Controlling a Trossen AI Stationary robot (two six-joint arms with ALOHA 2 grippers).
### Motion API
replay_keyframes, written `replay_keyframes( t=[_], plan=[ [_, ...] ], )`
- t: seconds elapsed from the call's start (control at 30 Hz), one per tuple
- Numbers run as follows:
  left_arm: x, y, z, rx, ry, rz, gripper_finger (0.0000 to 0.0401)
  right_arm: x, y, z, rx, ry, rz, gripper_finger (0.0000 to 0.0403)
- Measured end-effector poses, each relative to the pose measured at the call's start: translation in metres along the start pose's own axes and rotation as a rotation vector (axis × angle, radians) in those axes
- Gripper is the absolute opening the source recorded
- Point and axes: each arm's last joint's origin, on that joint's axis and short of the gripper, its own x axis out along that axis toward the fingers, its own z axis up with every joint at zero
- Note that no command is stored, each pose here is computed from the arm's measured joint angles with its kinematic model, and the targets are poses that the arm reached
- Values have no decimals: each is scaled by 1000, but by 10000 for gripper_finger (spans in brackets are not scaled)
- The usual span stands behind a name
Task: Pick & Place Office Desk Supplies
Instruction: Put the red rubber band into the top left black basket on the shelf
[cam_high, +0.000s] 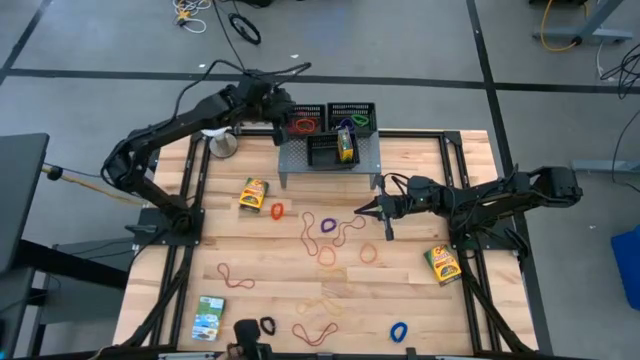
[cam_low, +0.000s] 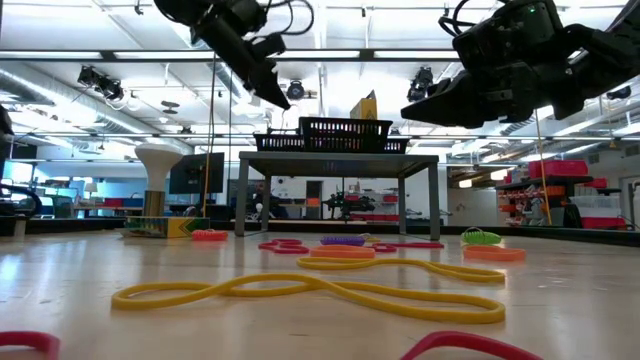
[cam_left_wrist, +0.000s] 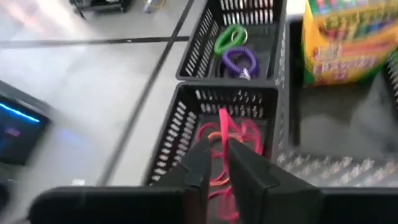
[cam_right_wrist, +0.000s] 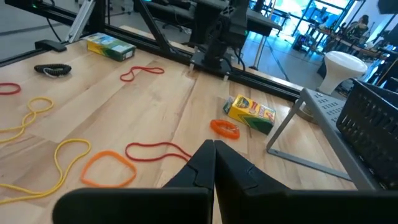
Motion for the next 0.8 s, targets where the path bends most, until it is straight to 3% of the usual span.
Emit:
replay_keyframes(
  t=[0.17,0.33,0.57,0.8],
  plan=[
    [7,21,-18,-300,9,-104,8,0,0,0,2,-2,-1,7],
    [4,34,-25,-469,13,-88,32,0,0,0,2,-2,-1,7],
    [11,34,-29,-510,43,-74,119,0,0,1,-2,-12,-4,7],
    [16,28,-28,-390,127,99,176,0,-1,2,-1,-16,-6,7]
  ],
)
